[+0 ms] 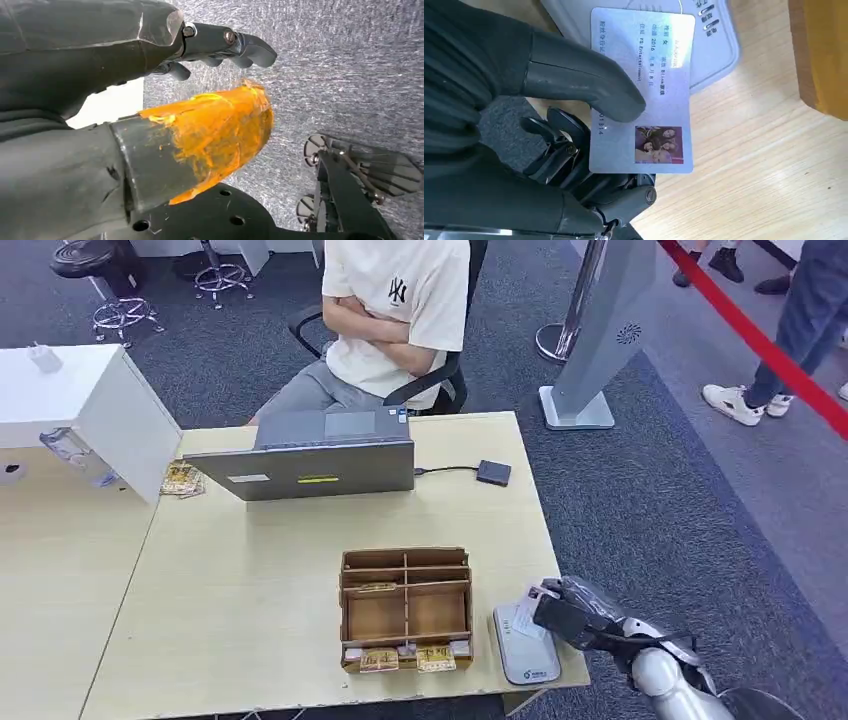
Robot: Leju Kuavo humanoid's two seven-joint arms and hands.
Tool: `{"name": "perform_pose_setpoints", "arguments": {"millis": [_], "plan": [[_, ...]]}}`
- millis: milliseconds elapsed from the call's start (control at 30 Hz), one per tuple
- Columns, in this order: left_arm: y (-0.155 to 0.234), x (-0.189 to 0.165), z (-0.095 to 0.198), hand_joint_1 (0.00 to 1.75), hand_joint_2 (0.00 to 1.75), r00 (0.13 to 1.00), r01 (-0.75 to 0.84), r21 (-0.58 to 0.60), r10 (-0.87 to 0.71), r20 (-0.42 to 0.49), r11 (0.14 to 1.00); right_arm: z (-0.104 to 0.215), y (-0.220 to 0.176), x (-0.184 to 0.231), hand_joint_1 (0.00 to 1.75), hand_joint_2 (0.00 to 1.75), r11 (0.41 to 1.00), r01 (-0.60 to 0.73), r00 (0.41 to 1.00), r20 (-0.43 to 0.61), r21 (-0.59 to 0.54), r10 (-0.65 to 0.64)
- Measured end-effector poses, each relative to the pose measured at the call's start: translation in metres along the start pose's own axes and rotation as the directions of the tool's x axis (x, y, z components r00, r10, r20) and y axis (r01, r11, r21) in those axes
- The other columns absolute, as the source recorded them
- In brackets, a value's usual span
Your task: Pass the card to the sensor for recognition and then transmit it.
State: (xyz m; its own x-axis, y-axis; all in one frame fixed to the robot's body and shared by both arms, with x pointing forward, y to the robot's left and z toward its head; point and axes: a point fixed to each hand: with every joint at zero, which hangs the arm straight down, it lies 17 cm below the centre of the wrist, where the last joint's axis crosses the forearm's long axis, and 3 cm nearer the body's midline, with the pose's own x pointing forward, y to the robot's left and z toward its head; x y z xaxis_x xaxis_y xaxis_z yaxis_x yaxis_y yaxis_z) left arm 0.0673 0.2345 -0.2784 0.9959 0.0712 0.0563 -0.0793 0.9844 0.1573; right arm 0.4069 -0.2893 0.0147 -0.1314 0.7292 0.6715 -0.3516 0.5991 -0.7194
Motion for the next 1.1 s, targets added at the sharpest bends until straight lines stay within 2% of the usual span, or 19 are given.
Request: {"name": "perform_pose_setpoints", "arguments": {"millis": [200,367,533,600,733,833,967,1100], "plan": [[0.001,0.002,0.000,0.00,0.00,1.000,-0.010,0.004,0.010,0.012,1.000,-0.009,-0.008,0.021,1.75,1.75,0.997,0.041,0.998,0.050,-0.068,-0.038],[0.001,0.003,0.000,0.00,0.00,1.000,-0.023,0.005,0.023,0.017,1.000,-0.018,-0.036,0.053,1.75,1.75,0.971,0.101,0.990,0.118,-0.218,-0.077],[0.001,0.003,0.000,0.00,0.00,1.000,-0.023,0.005,0.023,0.016,1.000,-0.021,-0.050,0.073,1.75,1.75,0.951,0.128,0.983,0.161,-0.280,-0.085],[0.001,0.003,0.000,0.00,0.00,1.000,-0.022,0.004,0.022,0.017,1.000,-0.017,-0.073,0.081,1.75,1.75,0.910,0.125,0.981,0.186,-0.396,-0.054],[-0.006,0.001,0.002,0.00,0.00,1.000,-0.006,-0.002,0.006,0.008,1.000,0.005,-0.124,0.112,1.75,1.75,0.769,0.136,0.975,0.221,-0.625,0.007],[-0.010,-0.002,0.003,0.00,0.00,1.000,0.010,-0.007,-0.010,-0.001,1.000,0.027,-0.147,0.139,1.75,1.75,0.669,0.153,0.963,0.261,-0.727,0.063],[-0.014,-0.003,0.004,0.00,0.00,0.999,0.045,-0.011,-0.045,0.003,0.999,0.056,-0.169,0.177,1.75,1.75,0.550,0.169,0.940,0.302,-0.818,0.160],[-0.015,-0.003,0.004,0.00,0.00,0.998,0.062,-0.012,-0.062,0.003,0.998,0.068,-0.175,0.199,1.75,1.75,0.509,0.195,0.924,0.331,-0.838,0.191]]}}
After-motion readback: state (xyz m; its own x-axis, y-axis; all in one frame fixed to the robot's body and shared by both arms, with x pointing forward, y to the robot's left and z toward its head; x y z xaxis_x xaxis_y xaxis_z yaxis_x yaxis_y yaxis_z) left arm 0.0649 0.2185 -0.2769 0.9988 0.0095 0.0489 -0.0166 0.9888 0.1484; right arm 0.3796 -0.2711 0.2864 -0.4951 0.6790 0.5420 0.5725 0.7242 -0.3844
